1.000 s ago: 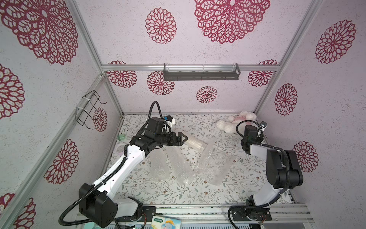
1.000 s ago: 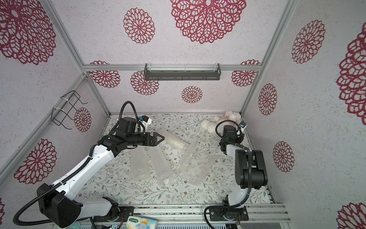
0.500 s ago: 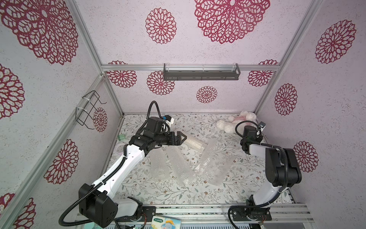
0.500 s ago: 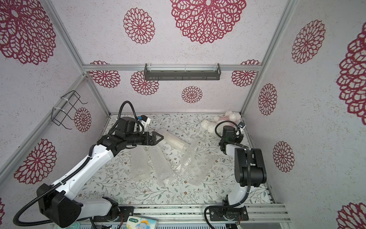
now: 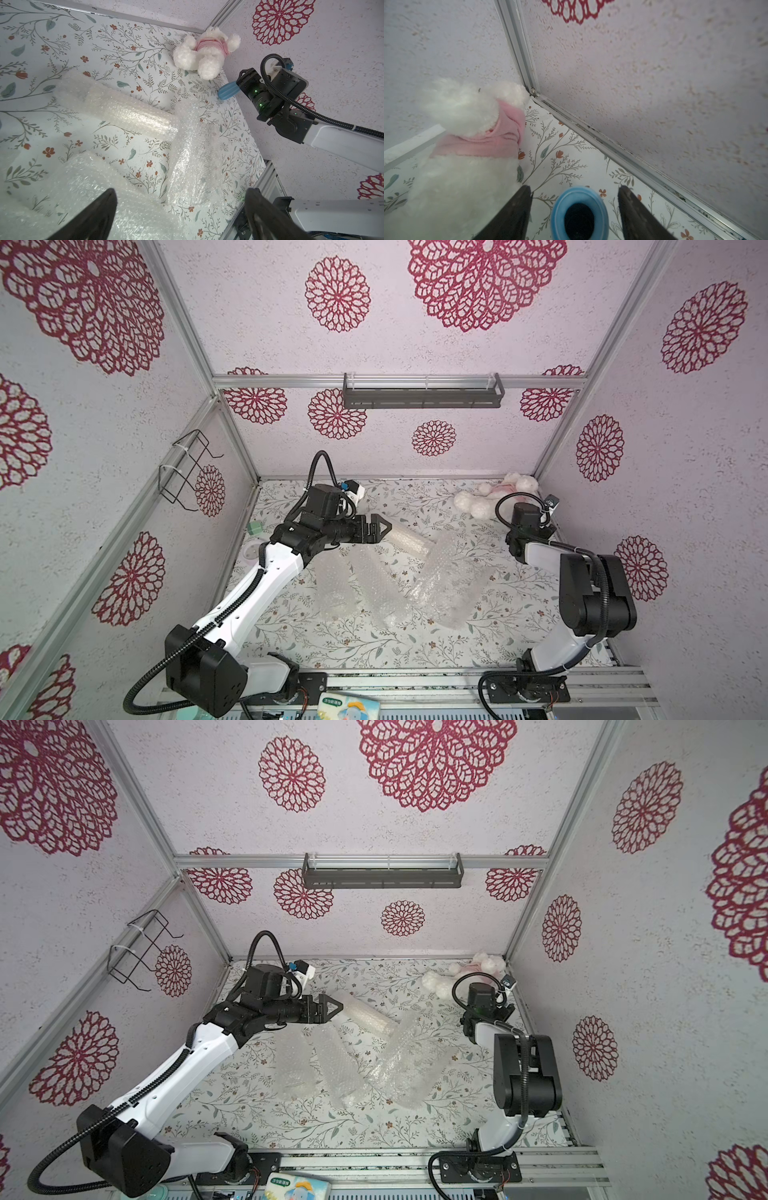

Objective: Unwrap the vase from the bubble wrap
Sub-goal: Place the vase at the center of the board.

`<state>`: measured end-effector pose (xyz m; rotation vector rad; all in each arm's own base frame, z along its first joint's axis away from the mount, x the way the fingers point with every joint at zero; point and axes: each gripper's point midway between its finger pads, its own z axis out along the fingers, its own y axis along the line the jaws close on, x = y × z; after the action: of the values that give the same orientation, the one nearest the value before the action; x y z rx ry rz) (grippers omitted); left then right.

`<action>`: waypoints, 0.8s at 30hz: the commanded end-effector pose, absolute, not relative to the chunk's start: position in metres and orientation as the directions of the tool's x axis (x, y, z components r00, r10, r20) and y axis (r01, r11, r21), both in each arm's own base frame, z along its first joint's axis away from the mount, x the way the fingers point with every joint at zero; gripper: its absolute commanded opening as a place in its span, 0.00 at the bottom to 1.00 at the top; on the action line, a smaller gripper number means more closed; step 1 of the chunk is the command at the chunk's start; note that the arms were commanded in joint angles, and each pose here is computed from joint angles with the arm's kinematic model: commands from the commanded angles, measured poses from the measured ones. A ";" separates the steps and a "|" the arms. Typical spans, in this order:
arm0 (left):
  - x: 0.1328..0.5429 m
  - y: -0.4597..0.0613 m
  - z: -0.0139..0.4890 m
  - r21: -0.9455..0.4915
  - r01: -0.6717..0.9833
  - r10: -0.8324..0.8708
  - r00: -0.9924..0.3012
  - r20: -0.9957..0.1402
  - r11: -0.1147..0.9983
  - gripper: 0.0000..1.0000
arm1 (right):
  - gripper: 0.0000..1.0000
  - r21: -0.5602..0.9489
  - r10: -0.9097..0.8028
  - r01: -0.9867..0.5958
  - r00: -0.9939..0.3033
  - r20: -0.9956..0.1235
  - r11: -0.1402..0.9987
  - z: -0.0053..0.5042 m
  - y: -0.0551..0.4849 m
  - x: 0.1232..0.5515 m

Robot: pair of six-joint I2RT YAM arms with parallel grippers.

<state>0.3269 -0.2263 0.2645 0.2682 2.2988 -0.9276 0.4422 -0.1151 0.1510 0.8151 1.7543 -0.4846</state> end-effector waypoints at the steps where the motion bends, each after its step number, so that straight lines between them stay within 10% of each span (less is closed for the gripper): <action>1: 0.328 -0.226 0.264 -0.559 0.408 -0.054 -0.772 -0.633 0.722 0.98 | 0.73 0.141 0.301 0.722 -0.097 -0.949 0.677 0.188 -0.116 0.444; 24: 0.329 -0.226 0.263 -0.569 0.400 -0.061 -0.779 -0.624 0.718 0.98 | 0.82 0.215 0.399 0.570 -0.220 -0.890 0.793 0.221 -0.014 0.363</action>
<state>0.3260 -0.2260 0.2590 0.2582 2.3113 -0.9338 0.3839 -0.0353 0.2354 0.7390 1.7697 -0.2518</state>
